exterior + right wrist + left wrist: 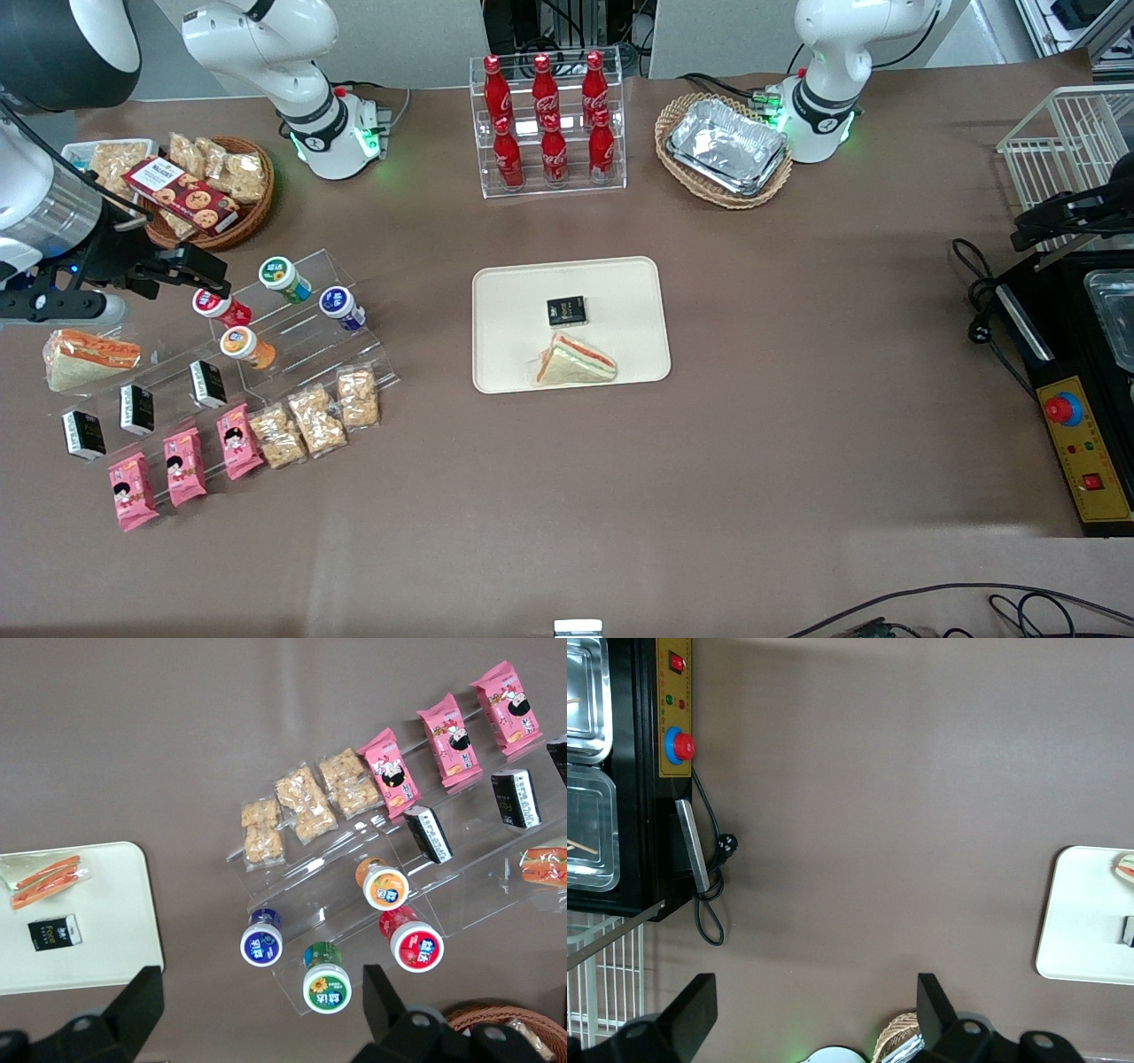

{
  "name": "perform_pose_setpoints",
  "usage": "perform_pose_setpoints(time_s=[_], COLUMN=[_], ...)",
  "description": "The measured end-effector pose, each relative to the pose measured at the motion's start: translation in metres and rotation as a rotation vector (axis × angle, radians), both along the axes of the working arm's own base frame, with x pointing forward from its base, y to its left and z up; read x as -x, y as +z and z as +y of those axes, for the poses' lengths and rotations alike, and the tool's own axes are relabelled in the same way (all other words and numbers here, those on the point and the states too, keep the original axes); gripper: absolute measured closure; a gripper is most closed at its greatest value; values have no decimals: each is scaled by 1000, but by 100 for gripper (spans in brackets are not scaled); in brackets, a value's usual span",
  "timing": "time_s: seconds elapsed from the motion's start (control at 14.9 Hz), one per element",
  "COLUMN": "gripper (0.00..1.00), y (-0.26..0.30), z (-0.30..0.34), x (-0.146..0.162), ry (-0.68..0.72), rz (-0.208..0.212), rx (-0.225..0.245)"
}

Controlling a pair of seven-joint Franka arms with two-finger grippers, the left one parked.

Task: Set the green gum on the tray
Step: 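Move the right gripper toward the green-labelled bottle on the acrylic rack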

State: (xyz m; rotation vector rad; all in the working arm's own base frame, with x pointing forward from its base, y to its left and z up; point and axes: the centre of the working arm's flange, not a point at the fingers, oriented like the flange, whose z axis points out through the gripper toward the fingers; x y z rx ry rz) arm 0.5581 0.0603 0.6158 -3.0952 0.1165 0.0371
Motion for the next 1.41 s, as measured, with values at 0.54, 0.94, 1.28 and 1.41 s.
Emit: perform_pose_setpoints(time_s=[0.54, 0.94, 1.28, 1.41], gripper=[0, 0, 0, 0], y=[-4, -9, -26, -49], z=[-2, -1, -7, -8], x=[0, 4, 33, 48], ry=[-5, -3, -5, -2], rz=[16, 30, 19, 8], rx=[2, 3, 9, 17])
